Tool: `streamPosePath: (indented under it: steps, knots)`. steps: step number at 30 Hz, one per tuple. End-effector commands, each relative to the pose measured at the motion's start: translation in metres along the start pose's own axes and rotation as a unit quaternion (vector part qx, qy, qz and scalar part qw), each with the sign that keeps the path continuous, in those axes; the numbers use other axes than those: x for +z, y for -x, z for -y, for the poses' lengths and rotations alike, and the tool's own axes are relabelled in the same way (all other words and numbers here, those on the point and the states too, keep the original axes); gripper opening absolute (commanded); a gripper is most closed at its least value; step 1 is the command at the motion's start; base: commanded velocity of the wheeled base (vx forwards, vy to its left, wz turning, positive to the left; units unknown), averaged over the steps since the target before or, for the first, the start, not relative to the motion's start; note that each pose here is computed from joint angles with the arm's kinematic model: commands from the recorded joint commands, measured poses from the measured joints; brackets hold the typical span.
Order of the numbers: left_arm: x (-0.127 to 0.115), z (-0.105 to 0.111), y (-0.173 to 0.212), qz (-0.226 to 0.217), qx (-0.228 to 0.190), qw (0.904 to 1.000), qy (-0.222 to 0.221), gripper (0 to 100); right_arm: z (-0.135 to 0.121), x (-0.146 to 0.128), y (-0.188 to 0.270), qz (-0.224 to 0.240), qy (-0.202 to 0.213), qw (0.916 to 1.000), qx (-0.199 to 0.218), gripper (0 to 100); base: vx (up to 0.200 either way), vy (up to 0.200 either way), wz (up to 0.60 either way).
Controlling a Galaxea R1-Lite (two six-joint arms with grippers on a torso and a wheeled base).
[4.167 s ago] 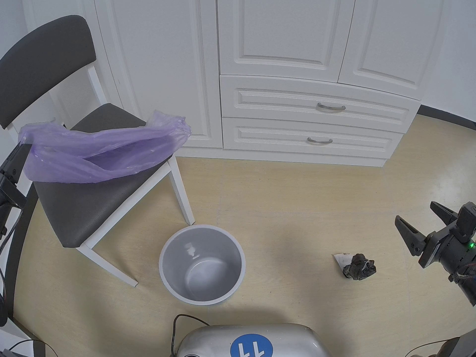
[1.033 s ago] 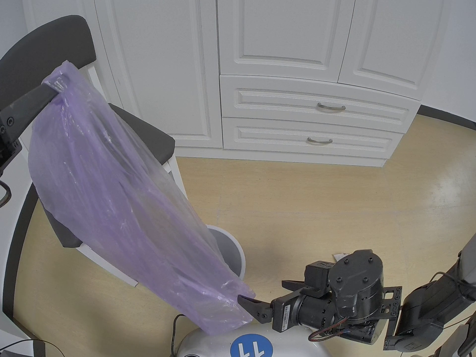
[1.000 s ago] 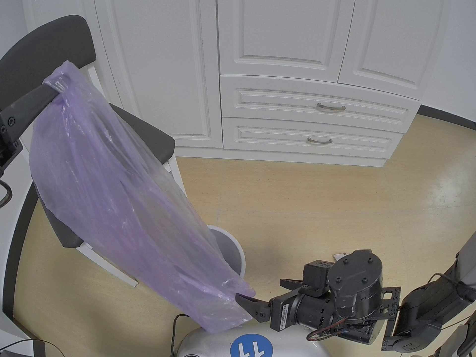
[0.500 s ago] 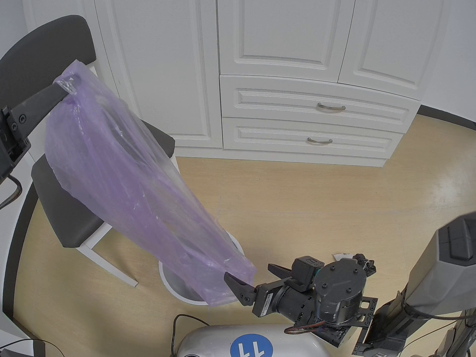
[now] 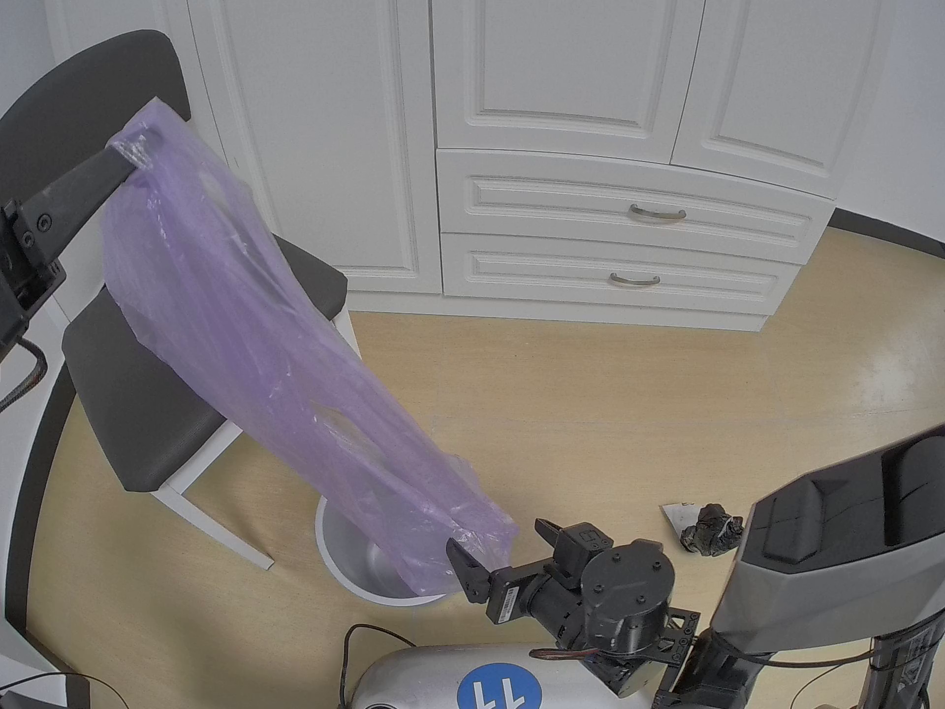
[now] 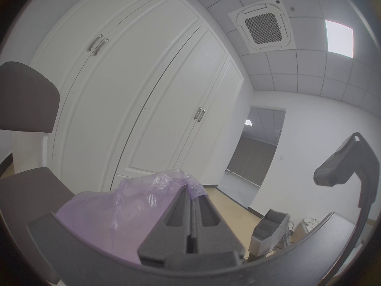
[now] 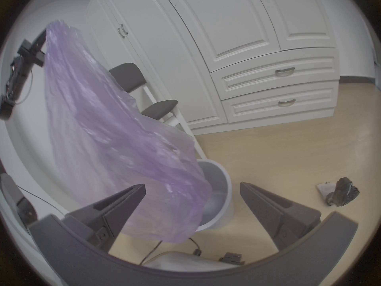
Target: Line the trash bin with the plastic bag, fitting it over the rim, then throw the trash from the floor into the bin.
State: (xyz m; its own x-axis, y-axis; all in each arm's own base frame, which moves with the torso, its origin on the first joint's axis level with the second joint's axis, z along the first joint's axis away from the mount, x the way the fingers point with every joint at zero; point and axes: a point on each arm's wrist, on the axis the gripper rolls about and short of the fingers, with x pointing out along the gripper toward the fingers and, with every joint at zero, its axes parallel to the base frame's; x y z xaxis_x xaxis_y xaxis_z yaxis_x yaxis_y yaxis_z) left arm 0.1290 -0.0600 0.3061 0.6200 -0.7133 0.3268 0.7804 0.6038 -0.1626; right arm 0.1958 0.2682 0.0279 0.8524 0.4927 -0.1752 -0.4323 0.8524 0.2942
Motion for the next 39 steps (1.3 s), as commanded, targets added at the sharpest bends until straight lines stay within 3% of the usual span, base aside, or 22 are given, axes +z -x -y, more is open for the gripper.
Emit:
streamPosePath:
  steps: [1, 7, 14, 26, 33, 39]
  knots:
    - [-0.002, 0.000, -0.002, 0.007, -0.006, 0.9998, 0.015, 0, -0.001, -0.011, -0.019, 0.018, 0.000, 0.9996, -0.021, 100, 0.000, 0.000, 0.00]
    - [-0.003, 0.000, -0.001, 0.016, -0.010, 0.9997, 0.017, 0, -0.007, 0.004, -0.028, 0.060, -0.016, 0.9972, -0.042, 100, 0.000, 0.000, 0.00]
    - [-0.003, 0.001, -0.001, 0.016, -0.015, 0.9996, 0.019, 0, -0.012, 0.026, -0.025, 0.091, -0.036, 0.9946, -0.035, 100, 0.000, 0.000, 0.00]
    - [-0.001, 0.003, 0.000, 0.020, -0.017, 0.9995, 0.017, 0, 0.005, 0.000, -0.032, 0.050, -0.033, 0.9971, -0.046, 100, 0.000, 0.000, 0.00]
    - [0.000, 0.003, 0.001, 0.022, -0.017, 0.9995, 0.016, 0, 0.002, 0.036, -0.018, 0.073, -0.104, 0.9918, 0.004, 100, 0.000, 0.000, 0.00]
    - [0.002, 0.005, 0.002, 0.026, -0.018, 0.9994, 0.017, 0, 0.014, 0.060, 0.015, 0.026, -0.193, 0.9757, 0.101, 100, 0.000, 0.000, 0.00]
